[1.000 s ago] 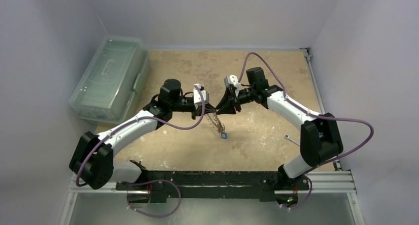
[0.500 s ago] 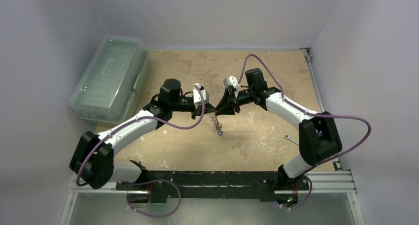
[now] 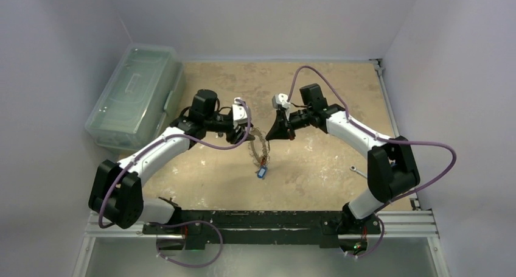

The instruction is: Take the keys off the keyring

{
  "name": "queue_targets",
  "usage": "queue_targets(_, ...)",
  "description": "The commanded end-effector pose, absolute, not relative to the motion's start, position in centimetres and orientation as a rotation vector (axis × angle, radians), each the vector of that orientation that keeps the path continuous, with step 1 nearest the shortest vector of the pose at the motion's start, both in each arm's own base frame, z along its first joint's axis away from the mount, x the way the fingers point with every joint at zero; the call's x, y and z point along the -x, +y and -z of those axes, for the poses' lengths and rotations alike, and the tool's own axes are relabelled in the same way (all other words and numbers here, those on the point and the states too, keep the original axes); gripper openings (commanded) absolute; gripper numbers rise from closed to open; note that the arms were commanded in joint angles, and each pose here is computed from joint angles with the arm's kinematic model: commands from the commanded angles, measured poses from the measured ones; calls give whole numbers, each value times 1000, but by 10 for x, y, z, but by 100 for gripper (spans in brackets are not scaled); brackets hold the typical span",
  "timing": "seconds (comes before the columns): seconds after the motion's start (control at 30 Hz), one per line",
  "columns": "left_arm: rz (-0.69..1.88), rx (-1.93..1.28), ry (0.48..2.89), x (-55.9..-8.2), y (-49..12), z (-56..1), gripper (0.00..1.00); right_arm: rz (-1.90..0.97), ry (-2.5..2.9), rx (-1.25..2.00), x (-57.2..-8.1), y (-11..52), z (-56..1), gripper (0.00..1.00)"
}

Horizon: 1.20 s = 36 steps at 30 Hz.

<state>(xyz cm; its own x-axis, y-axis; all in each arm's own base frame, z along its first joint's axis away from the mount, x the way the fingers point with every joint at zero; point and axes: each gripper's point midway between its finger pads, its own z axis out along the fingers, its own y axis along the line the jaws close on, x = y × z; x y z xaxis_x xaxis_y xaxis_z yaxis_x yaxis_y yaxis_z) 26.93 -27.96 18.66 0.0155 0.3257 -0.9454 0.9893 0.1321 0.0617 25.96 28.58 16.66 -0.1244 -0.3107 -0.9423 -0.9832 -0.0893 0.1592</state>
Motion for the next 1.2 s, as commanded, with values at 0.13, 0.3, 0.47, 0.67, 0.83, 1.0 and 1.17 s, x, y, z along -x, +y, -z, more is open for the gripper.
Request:
queue_targets(0.13, 792, -1619, 1389, -258, -256, -180, 51, -1149, 1580, 1482, -264, 286, -168, 0)
queue_targets(0.3, 770, -1665, 1319, -255, -271, -175, 37, -1185, 1543, 1472, -261, 290, -173, 0)
queue_targets(0.47, 757, -1629, 1276, -263, -285, -180, 33, -1194, 1517, 1477, -259, 292, -179, 0)
queue_targets(0.67, 745, -1647, 1253, -259, -304, -181, 33, -1197, 1516, 1484, -257, 293, -182, 0)
queue_targets(0.83, 716, -1681, 1248, -257, -310, -174, 32, -1200, 1511, 1490, -256, 294, -184, 0)
queue_targets(1.0, 678, -1706, 1269, -259, -309, -163, 31, -1207, 1501, 1501, -253, 294, -185, 0)
queue_targets(1.17, 663, -1717, 1287, -260, -307, -157, 24, -1212, 1495, 1505, -251, 294, -186, 0)
